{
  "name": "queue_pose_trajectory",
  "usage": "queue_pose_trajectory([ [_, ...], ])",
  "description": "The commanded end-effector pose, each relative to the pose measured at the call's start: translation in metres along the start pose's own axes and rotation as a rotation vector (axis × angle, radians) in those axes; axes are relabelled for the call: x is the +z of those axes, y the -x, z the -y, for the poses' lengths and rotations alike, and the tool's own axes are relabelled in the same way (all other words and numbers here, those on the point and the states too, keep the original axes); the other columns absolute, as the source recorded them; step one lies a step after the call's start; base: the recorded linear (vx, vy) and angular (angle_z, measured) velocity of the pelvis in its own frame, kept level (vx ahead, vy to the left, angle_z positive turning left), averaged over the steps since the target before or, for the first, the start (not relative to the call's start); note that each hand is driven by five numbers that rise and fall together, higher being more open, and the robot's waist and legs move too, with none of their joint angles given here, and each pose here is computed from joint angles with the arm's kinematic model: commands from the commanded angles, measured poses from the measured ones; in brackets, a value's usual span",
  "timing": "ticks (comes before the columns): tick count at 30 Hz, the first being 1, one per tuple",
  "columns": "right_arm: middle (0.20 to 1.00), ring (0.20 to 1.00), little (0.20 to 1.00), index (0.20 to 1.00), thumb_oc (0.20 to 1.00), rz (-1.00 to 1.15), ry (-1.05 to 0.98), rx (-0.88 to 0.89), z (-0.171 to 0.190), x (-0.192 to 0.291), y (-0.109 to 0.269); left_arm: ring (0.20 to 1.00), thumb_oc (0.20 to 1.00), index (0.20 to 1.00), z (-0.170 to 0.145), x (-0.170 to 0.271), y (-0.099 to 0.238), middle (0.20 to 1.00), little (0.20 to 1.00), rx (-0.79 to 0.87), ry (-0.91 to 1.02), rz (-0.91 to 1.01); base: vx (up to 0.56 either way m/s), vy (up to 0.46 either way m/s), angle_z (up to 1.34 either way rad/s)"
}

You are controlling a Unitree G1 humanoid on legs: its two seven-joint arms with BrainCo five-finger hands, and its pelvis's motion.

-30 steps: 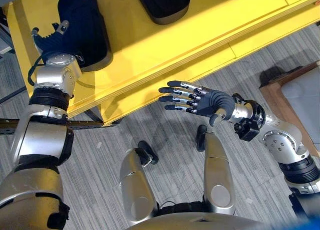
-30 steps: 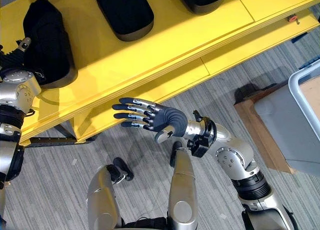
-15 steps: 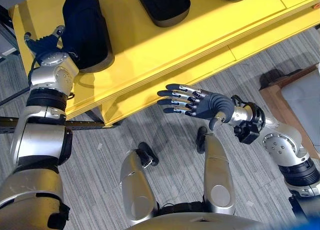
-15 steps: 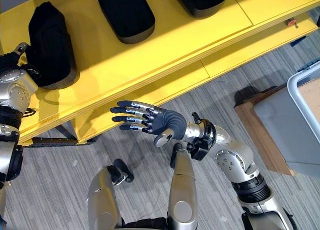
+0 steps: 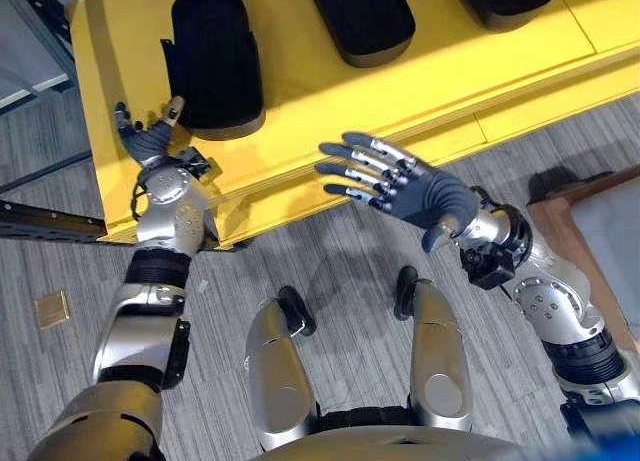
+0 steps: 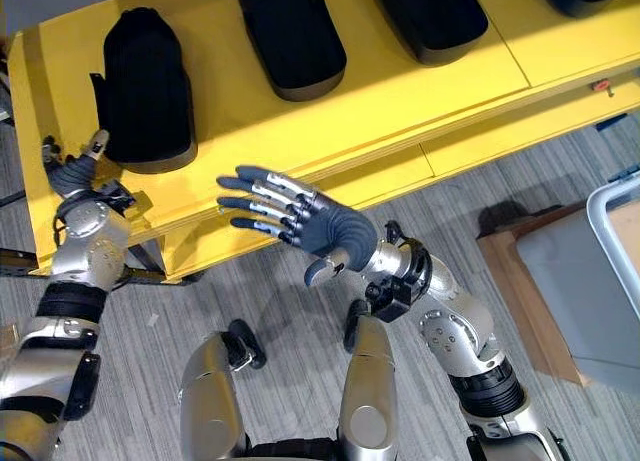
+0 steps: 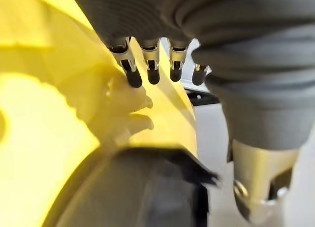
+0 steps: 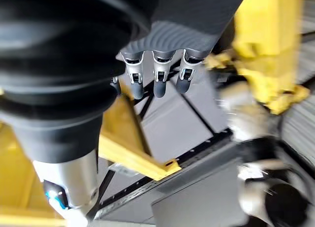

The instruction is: Move parts from the plastic box to the shelf.

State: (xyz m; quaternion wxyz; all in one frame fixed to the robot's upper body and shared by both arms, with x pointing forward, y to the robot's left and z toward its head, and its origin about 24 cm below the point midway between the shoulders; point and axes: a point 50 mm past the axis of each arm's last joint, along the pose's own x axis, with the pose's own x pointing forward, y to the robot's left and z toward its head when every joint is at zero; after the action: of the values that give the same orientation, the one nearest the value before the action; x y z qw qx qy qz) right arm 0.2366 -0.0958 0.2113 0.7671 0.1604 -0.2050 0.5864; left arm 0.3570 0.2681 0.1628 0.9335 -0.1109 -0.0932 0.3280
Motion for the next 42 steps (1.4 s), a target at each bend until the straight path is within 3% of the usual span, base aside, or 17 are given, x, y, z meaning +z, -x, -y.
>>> queue_pose_trajectory([
  [1,1.0,1.0,1.0,1.0,1.0,0.284,-0.002,0.005,-0.009,0.027,-0.012,1.0,1.0,1.0,0.007,-0.022,0.009,1.0,1.0,-0.104,-0.13,-0.042,0.04,-0.01,0.06],
  [6,1.0,1.0,1.0,1.0,1.0,0.323,-0.014,-0.093,-0.006,0.026,-0.026,1.0,1.0,1.0,0.028,-0.03,0.023,1.0,1.0,-0.233,-0.2,-0.01,0.02,0.022,0.06],
  [10,1.0,1.0,1.0,1.0,1.0,0.293,-0.021,-0.042,-0.009,0.02,-0.035,1.0,1.0,1.0,0.045,-0.022,0.028,1.0,1.0,-0.368,-0.321,0.078,0.01,0.031,-0.04],
  [12,1.0,1.0,1.0,1.0,1.0,0.289,-0.032,-0.07,-0.008,0.019,-0.037,1.0,1.0,1.0,0.049,-0.026,0.032,1.0,1.0,-0.401,-0.287,0.025,0.03,0.004,-0.1],
  [25,1.0,1.0,1.0,1.0,1.0,0.316,0.153,-0.232,0.002,0.027,-0.031,1.0,1.0,1.0,0.055,-0.049,0.049,1.0,1.0,-0.427,-0.237,-0.05,0.0,0.001,-0.01],
  [27,1.0,1.0,1.0,1.0,1.0,0.325,0.174,-0.232,0.003,0.03,-0.03,1.0,1.0,1.0,0.053,-0.051,0.05,1.0,1.0,-0.382,-0.242,-0.047,0.0,0.0,0.0],
  [30,1.0,1.0,1.0,1.0,1.0,0.332,0.188,-0.219,0.0,0.031,-0.033,1.0,1.0,1.0,0.035,-0.039,0.045,1.0,1.0,-0.05,-0.118,0.049,0.02,0.002,0.0],
  [36,1.0,1.0,1.0,1.0,1.0,0.354,0.215,-0.224,-0.005,0.03,-0.036,1.0,1.0,1.0,0.017,-0.018,0.055,1.0,1.0,0.257,0.02,0.241,-0.01,-0.07,0.07],
  [42,1.0,1.0,1.0,1.0,1.0,0.325,0.278,-0.26,-0.003,0.031,-0.032,1.0,1.0,1.0,0.001,0.018,0.056,1.0,1.0,0.387,0.124,0.452,0.01,-0.066,0.16],
])
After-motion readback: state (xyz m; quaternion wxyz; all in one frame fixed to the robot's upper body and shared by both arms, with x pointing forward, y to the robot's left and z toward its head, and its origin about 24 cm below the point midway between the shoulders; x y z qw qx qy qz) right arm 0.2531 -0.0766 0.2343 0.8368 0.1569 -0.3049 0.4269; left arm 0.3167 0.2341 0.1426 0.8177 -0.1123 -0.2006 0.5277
